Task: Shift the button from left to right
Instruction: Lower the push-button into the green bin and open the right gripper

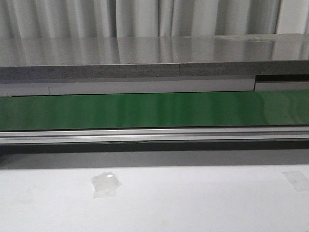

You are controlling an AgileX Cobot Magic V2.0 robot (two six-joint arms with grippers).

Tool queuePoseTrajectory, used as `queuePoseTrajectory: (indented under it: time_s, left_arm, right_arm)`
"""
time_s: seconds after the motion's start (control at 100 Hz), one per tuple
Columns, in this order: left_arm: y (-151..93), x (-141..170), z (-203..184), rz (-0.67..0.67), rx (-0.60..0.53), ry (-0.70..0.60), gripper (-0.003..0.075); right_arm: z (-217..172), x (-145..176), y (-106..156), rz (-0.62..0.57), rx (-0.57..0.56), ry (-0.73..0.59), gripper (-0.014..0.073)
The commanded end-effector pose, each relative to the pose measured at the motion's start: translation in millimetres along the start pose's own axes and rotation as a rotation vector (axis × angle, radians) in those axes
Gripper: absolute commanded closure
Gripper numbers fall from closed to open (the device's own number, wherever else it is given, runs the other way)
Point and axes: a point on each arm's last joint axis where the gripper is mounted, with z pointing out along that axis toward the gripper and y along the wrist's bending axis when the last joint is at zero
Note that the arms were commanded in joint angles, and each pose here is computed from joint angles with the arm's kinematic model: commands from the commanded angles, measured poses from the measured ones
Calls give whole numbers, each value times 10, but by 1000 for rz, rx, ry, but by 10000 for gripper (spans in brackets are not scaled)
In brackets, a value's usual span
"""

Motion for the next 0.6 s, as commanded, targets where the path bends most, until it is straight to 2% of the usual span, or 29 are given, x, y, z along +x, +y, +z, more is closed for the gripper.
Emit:
queuePoseTrajectory:
  time_s: [0.0, 0.24, 0.59]
  left_arm:
    - [13, -165, -12, -10, -12, -102, 740]
    - [13, -165, -12, -10, -12, -102, 740]
    - [13, -165, -12, -10, -12, -102, 740]
  right_arm:
    - [-159, -126, -46, -5, 22, -91, 431]
    - [105, -77, -57, -13, 19, -19, 431]
    - [196, -52, -88, -36, 40, 10, 429]
